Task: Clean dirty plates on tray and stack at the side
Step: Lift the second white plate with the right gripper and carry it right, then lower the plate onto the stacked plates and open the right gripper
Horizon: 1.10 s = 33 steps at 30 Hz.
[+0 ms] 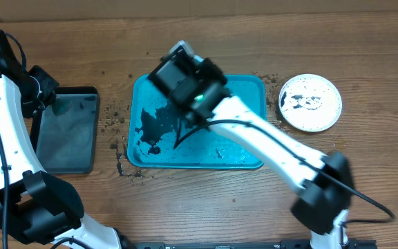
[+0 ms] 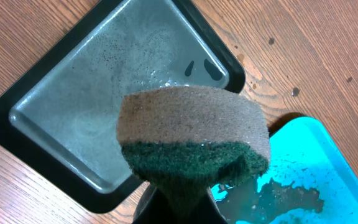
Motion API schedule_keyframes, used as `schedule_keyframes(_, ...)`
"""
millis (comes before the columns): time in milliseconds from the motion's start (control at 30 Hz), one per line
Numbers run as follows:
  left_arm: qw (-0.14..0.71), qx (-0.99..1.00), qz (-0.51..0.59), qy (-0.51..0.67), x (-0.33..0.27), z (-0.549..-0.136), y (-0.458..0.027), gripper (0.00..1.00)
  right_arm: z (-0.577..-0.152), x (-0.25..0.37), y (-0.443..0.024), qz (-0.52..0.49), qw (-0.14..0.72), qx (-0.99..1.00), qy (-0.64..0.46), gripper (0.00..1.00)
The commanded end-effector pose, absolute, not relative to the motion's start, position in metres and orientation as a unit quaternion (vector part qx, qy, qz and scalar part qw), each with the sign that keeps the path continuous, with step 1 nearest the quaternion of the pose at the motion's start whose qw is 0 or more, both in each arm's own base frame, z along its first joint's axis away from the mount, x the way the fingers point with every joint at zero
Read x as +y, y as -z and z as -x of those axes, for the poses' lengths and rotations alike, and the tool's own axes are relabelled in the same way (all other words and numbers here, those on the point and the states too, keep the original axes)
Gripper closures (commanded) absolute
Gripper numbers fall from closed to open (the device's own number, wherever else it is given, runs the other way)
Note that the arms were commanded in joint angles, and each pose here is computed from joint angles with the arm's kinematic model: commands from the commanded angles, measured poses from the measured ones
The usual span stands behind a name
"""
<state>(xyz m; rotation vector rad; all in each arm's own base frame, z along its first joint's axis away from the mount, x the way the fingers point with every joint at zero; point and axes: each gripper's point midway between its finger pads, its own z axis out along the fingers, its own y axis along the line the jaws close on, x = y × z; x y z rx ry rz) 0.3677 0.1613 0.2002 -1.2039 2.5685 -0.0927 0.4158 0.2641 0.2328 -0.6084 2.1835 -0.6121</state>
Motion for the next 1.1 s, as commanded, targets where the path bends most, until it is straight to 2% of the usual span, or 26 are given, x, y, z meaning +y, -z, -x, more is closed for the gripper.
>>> schedule_keyframes(0, 0.143, 0.895, 0.422, 0.034, 0.163, -0.366, -0.194, 0.96, -0.426, 0.210, -0.282, 0.112, 0.390, 0.910, 0.080, 0.96)
schedule_keyframes(200, 0.145, 0.895, 0.421, 0.035, 0.163, -0.367, -0.194, 0.96, -0.419, 0.074, -0.220, -0.044, 0.202, 0.978, 0.005, 0.96)
schedule_keyframes(367, 0.147, 0.894, 0.421, 0.035, 0.164, -0.368, -0.195, 0.96, -0.402, -0.020, -0.178, -0.161, 0.127, 0.979, 0.003, 0.96)
schedule_keyframes(433, 0.147, 0.894, 0.421, 0.035, 0.164, -0.368, -0.195, 0.96, -0.397, -0.040, -0.163, -0.186, 0.115, 0.976, 0.007, 0.96)
schedule_keyframes(733, 0.147, 0.894, 0.421, 0.035, 0.164, -0.368, -0.195, 0.96, -0.388, -0.076, -0.083, -0.228, 0.112, 0.967, 0.025, 0.96)
schedule_keyframes(1067, 0.146, 0.895, 0.421, 0.035, 0.164, -0.368, -0.195, 0.96, -0.392, -0.088, -0.079, -0.254, 0.129, 0.957, 0.052, 0.96)
